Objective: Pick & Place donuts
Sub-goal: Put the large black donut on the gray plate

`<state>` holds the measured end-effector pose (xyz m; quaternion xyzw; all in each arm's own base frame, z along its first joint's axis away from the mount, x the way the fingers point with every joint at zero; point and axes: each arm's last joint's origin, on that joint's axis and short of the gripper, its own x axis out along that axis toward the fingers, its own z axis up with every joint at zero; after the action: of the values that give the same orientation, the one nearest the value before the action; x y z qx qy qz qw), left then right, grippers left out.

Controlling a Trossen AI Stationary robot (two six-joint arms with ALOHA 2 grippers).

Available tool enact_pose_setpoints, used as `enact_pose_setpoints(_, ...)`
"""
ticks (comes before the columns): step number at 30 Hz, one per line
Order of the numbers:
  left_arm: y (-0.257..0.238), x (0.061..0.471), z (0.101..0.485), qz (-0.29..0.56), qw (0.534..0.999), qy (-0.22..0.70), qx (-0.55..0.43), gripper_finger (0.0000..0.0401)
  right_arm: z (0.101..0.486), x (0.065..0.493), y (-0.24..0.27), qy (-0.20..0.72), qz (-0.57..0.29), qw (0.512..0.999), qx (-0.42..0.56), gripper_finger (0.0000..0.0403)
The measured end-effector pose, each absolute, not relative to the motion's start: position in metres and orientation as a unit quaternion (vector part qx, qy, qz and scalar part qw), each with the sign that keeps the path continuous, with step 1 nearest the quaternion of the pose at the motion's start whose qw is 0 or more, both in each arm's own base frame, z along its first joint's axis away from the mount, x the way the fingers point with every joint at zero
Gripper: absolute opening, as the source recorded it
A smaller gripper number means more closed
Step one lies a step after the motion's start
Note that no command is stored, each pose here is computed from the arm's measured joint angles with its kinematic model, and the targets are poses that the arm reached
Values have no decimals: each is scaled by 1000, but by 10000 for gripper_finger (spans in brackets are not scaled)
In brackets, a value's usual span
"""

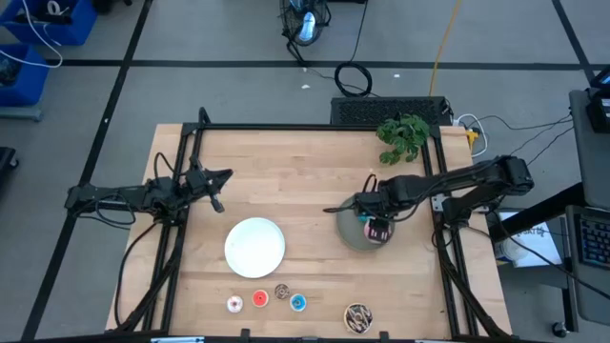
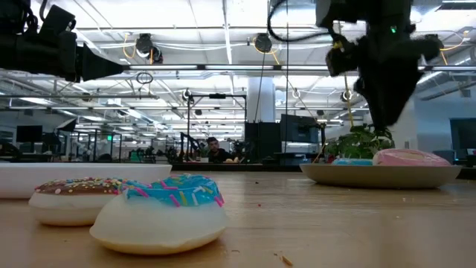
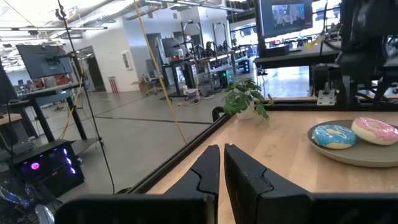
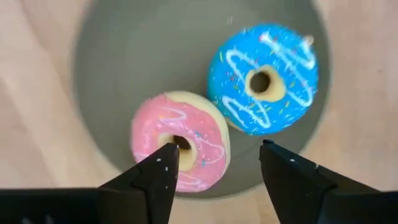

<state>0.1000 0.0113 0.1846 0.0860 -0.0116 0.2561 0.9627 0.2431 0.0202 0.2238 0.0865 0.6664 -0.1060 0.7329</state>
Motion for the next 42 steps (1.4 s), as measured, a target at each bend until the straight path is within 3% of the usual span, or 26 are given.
enact_pose_setpoints(10,11,100,185,256,963,-11,88,31,278,278,80,607,-56,790,66,144)
enact_pose_setpoints(18,11,100,184,255,963,-8,89,31,267,301,142,691,-39,722,18,54)
enact_pose_setpoints(23,11,100,184,255,963,-7,89,31,253,312,168,707,12,707,29,9)
enact_pose_setpoints(29,11,100,183,255,963,-1,90,31,245,317,186,700,73,708,56,8)
enact_pose_setpoints(42,11,100,182,254,963,4,92,31,246,318,197,681,90,724,63,4)
